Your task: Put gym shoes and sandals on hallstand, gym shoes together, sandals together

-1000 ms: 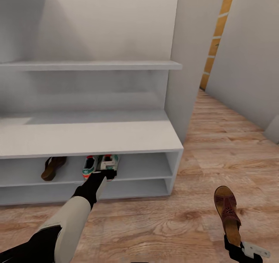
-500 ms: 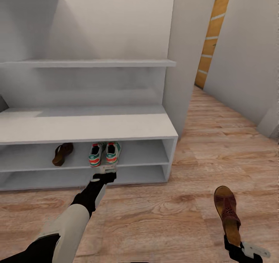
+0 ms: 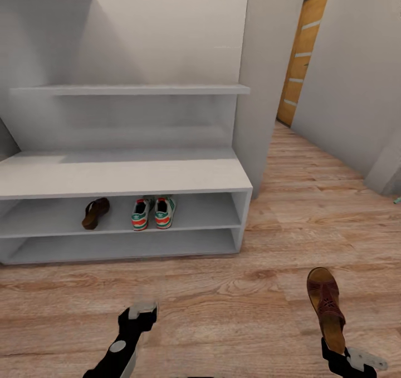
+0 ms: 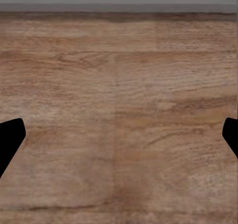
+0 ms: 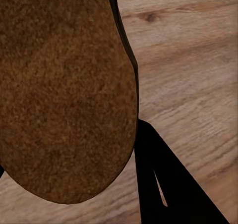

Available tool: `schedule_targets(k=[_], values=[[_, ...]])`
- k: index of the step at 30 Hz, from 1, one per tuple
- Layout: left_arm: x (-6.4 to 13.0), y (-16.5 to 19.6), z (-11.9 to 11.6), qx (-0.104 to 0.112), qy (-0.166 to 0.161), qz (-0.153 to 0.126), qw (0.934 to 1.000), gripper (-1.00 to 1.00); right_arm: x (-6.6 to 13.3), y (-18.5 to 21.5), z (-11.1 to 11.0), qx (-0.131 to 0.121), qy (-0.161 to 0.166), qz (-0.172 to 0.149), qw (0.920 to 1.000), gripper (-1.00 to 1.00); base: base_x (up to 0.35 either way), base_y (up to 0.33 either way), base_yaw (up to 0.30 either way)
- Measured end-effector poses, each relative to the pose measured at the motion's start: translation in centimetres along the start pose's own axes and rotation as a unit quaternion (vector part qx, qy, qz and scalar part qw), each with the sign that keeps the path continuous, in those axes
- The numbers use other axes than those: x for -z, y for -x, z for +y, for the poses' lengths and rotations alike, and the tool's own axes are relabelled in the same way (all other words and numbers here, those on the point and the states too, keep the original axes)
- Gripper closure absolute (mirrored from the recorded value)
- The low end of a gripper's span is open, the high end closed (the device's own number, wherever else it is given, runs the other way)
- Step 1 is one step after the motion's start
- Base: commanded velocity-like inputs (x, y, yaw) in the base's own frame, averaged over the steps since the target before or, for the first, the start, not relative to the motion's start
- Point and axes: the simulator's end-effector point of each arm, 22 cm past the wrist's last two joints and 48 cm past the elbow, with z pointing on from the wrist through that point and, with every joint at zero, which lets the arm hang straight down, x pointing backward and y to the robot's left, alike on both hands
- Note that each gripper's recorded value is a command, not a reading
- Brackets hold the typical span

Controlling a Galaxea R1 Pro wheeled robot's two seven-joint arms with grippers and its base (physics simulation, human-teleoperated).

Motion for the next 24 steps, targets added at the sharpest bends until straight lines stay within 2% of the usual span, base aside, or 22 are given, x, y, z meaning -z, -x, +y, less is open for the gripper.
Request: schedule_targets(k=[4, 6, 11, 14, 16, 17, 24], values=[[2.0, -4.9, 2.1, -0.018, -0.02, 0.015, 0.9995, -1.0, 0.0, -0.1, 0.2, -0.001, 0.001, 0.001, 1.0, 1.0, -0.002, 0.0, 0.0], [3.3, -8.0, 4.6, -0.033, -0.017, 0.033, 0.9988, -1.0, 0.1, -0.1, 0.3, -0.001, 0.002, 0.001, 1.0, 1.0, 0.0, 0.0, 0.0], [4.3, -10.0, 7.1, -0.043, -0.006, 0.049, 0.9979, -1.0, 0.1, -0.2, 0.4, -0.001, 0.003, 0.002, 1.0, 1.0, 0.0, 0.0, 0.0], [5.0, -12.4, 7.6, -0.043, -0.002, 0.073, 0.9964, -1.0, 0.1, -0.3, 0.7, -0.002, 0.005, 0.002, 1.0, 1.0, -0.002, 0.003, 0.0], [5.1, -12.7, 7.6, -0.042, -0.001, 0.076, 0.9962, -1.0, 0.1, -0.3, 0.7, -0.003, 0.004, 0.002, 1.0, 1.0, -0.089, 0.159, 0.0], [5.2, -12.9, 8.7, -0.025, 0.014, 0.078, 0.9965, -1.0, 0.2, -0.3, 0.6, -0.004, 0.003, 0.002, 1.0, 1.0, -0.145, 0.254, 0.0], [5.3, -12.9, 10.0, -0.02, 0.025, 0.079, 0.9964, -1.0, 0.2, -0.4, 0.7, -0.003, 0.003, 0.002, 1.0, 1.0, -0.113, 0.284, 0.0]])
